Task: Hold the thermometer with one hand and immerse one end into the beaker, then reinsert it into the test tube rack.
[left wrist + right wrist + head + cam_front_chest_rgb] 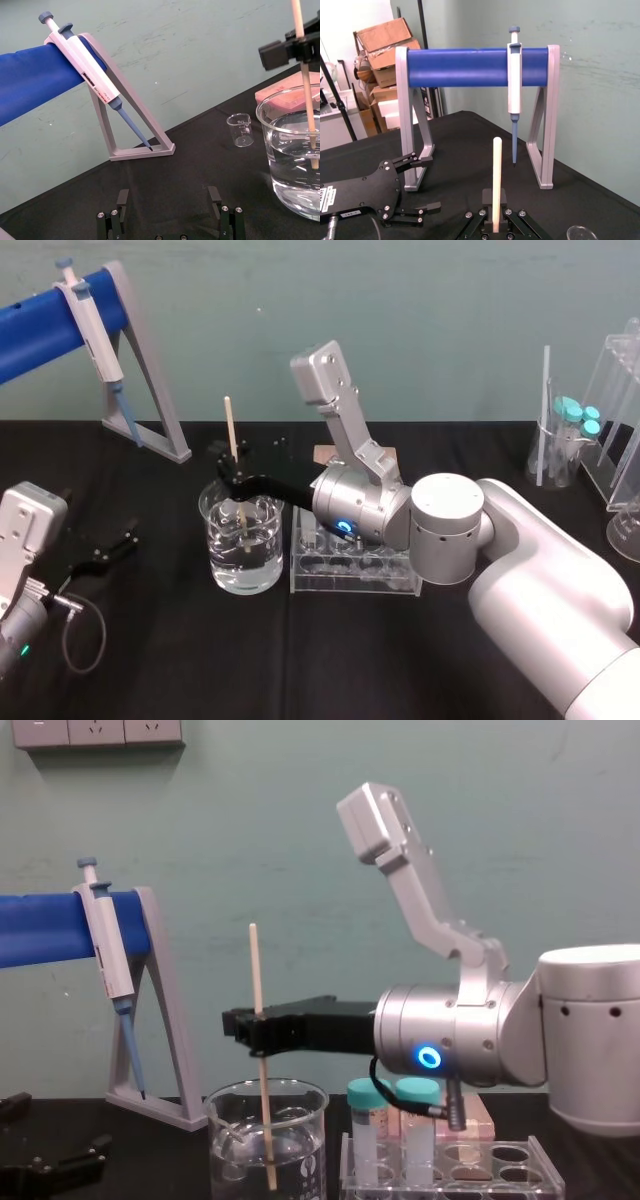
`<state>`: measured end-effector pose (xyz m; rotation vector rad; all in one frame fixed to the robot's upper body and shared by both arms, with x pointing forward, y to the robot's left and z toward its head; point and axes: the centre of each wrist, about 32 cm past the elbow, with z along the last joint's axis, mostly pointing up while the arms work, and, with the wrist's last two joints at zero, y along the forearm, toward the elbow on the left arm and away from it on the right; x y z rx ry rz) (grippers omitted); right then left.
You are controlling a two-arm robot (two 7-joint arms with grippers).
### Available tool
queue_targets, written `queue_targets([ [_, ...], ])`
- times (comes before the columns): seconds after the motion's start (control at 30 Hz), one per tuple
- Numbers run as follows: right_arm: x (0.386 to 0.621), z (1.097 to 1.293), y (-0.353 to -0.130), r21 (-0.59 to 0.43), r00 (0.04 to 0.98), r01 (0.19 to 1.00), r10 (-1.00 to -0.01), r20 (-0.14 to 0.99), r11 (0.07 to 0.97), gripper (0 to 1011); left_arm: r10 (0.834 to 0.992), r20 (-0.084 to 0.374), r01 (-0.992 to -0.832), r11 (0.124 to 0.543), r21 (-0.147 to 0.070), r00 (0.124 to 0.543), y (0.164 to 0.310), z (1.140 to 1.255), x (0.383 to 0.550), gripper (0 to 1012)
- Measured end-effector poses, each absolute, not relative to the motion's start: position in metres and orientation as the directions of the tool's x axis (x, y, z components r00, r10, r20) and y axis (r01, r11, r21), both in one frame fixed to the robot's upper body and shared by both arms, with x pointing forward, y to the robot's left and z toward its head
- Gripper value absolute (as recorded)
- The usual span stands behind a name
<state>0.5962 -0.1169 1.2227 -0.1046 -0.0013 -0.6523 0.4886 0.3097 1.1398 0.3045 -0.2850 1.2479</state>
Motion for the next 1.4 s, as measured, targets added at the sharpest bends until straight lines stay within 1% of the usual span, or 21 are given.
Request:
queue_targets([
  [0.13, 0.595, 1.227, -0.120, -0.085, 0.795, 0.606, -0.606, 0.035, 0.791, 49, 0.880, 0.374, -0.955, 0.287, 0.070, 0.292, 0.310, 1.140, 0.489, 1004],
  [0.2, 0.595, 1.232, -0.122, -0.073, 0.796, 0.605, -0.604, 0.037, 0.793, 49, 0.880, 0.374, -0.955, 0.287, 0.070, 0.292, 0.310, 1.140, 0.489, 1004],
  [0.27, 0.593, 1.242, -0.125, -0.045, 0.798, 0.603, -0.601, 0.045, 0.797, 49, 0.880, 0.374, -0.955, 0.287, 0.070, 0.292, 0.310, 1.140, 0.489, 1004],
  [0.33, 0.593, 1.244, -0.126, -0.039, 0.798, 0.602, -0.600, 0.046, 0.798, 49, 0.880, 0.374, -0.955, 0.287, 0.070, 0.292, 0.310, 1.140, 0.489, 1004],
  [0.5, 0.590, 1.267, -0.134, 0.030, 0.799, 0.598, -0.599, 0.053, 0.801, 49, 0.880, 0.374, -0.955, 0.287, 0.070, 0.292, 0.310, 1.140, 0.489, 1004],
  [0.6, 0.586, 1.286, -0.146, 0.073, 0.792, 0.604, -0.608, 0.060, 0.794, 49, 0.880, 0.374, -0.955, 0.287, 0.070, 0.292, 0.310, 1.140, 0.489, 1004],
  [0.63, 0.586, 1.286, -0.146, 0.073, 0.792, 0.604, -0.608, 0.060, 0.794, 49, 0.880, 0.374, -0.955, 0.287, 0.070, 0.292, 0.310, 1.140, 0.489, 1004],
  [0.7, 0.582, 1.297, -0.154, 0.096, 0.783, 0.612, -0.618, 0.065, 0.785, 49, 0.880, 0.374, -0.955, 0.287, 0.070, 0.292, 0.310, 1.140, 0.489, 1004],
  [0.73, 0.579, 1.304, -0.162, 0.108, 0.774, 0.622, -0.630, 0.067, 0.775, 49, 0.880, 0.374, -0.955, 0.287, 0.070, 0.292, 0.310, 1.140, 0.489, 1004],
  [0.83, 0.575, 1.314, -0.175, 0.120, 0.757, 0.640, -0.650, 0.073, 0.759, 49, 0.880, 0.374, -0.955, 0.287, 0.070, 0.292, 0.310, 1.140, 0.489, 1004],
  [0.87, 0.572, 1.319, -0.184, 0.124, 0.744, 0.654, -0.664, 0.075, 0.746, 49, 0.880, 0.374, -0.955, 0.287, 0.070, 0.292, 0.310, 1.140, 0.489, 1004],
  [0.93, 0.570, 1.323, -0.191, 0.126, 0.732, 0.666, -0.676, 0.079, 0.735, 49, 0.880, 0.374, -0.955, 0.287, 0.070, 0.292, 0.310, 1.140, 0.489, 1004],
  [0.97, 0.567, 1.327, -0.200, 0.125, 0.718, 0.680, -0.691, 0.084, 0.722, 49, 0.880, 0.374, -0.955, 0.287, 0.070, 0.292, 0.310, 1.140, 0.489, 1004],
  [1.03, 0.563, 1.330, -0.213, 0.118, 0.694, 0.705, -0.715, 0.091, 0.699, 49, 0.880, 0.374, -0.955, 0.287, 0.070, 0.292, 0.310, 1.140, 0.489, 1004],
  [1.07, 0.563, 1.330, -0.213, 0.118, 0.694, 0.705, -0.715, 0.091, 0.699, 49, 0.880, 0.374, -0.955, 0.287, 0.070, 0.292, 0.310, 1.140, 0.489, 1004],
  [1.17, 0.557, 1.330, -0.232, 0.098, 0.658, 0.741, -0.747, 0.096, 0.665, 49, 0.880, 0.374, -0.955, 0.287, 0.070, 0.292, 0.310, 1.140, 0.489, 1004],
  [1.23, 0.556, 1.329, -0.238, 0.090, 0.647, 0.751, -0.756, 0.095, 0.654, 49, 0.880, 0.374, -0.955, 0.287, 0.070, 0.292, 0.310, 1.140, 0.489, 1004],
  [1.3, 0.554, 1.325, -0.246, 0.068, 0.629, 0.769, -0.772, 0.093, 0.636, 49, 0.880, 0.374, -0.955, 0.287, 0.070, 0.292, 0.310, 1.140, 0.489, 1004],
  [1.37, 0.554, 1.324, -0.249, 0.061, 0.625, 0.774, -0.775, 0.092, 0.631, 49, 0.880, 0.374, -0.955, 0.287, 0.070, 0.292, 0.310, 1.140, 0.489, 1004],
  [1.4, 0.554, 1.317, -0.255, 0.038, 0.613, 0.786, -0.785, 0.087, 0.618, 48, 0.880, 0.374, -0.955, 0.287, 0.070, 0.292, 0.310, 1.140, 0.489, 1004],
])
